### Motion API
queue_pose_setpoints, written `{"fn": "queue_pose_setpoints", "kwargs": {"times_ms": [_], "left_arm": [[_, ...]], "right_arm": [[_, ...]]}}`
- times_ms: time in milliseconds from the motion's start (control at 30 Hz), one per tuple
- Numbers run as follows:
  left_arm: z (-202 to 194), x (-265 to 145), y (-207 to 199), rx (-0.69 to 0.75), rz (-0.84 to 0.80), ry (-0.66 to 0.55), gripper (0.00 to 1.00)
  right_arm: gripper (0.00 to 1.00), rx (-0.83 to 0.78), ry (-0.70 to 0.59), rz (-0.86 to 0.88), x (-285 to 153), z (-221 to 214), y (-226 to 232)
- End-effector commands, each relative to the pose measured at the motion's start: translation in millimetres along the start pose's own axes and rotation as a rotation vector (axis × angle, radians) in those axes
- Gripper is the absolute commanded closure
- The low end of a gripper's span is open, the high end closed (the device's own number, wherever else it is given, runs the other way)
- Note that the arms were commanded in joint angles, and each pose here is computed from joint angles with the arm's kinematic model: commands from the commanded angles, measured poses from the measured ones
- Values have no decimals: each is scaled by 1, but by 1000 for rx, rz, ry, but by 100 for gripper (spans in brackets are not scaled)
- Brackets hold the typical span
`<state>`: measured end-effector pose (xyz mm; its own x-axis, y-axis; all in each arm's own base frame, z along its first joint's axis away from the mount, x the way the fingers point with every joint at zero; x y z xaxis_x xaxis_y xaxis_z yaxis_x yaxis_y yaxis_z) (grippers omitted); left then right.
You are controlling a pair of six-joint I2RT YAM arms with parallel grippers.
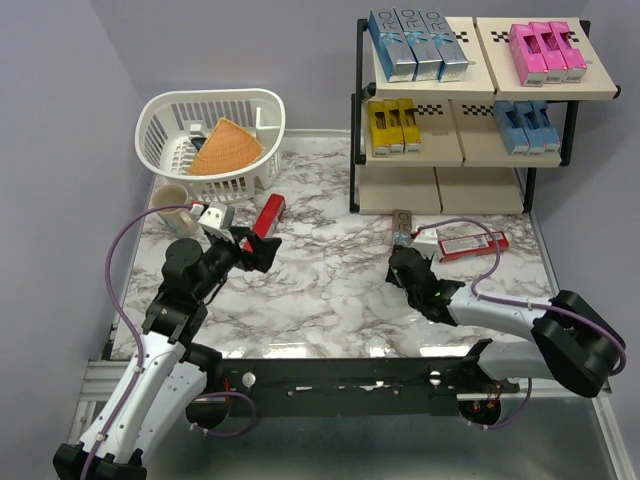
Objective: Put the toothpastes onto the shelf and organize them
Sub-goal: Pick up the toothpaste from the center of the board, then place the toothpaste on the shelf.
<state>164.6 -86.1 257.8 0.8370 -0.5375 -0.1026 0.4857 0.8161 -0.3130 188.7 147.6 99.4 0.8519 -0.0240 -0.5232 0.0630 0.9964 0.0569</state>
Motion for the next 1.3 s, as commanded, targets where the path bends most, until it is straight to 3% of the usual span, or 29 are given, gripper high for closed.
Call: {"fn": "queue_pose_setpoints", "kwargs": {"times_ms": [0, 200, 333, 500, 700, 900, 1267], "left_arm": [[2, -1, -2, 0, -21, -14, 1], [2, -2, -2, 2, -22, -17, 1], [2, -2, -2, 2, -22, -15, 1], [2, -3, -1, 4, -15, -20, 1], [4, -3, -3, 5, -24, -27, 1], [3, -2, -3, 0, -33, -21, 1], [1, 0, -1, -1, -22, -10, 1]], "right_arm": [[51, 4, -162, 106, -1, 38, 22], [50, -63, -261, 179, 5, 72, 46], [50, -118, -255, 159, 27, 86, 58], [52, -78, -283, 157, 31, 103, 65], [54, -10, -260, 236, 11, 93, 53], [53, -35, -313, 103, 20, 106, 48], [50, 41, -364, 5, 91, 131, 74]]}}
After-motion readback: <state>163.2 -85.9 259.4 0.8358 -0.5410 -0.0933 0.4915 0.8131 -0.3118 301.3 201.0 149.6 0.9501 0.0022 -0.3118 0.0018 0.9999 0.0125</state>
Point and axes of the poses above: each gripper's point midway between its finger pads, its own x axis out along the fingers, its own y axis along the line the jaws close on, z = x × y, the point moved 10 cm from there along -x, back along the fingers, and after that the axes turned 2 degrees about -x, right-handed, at the moved point
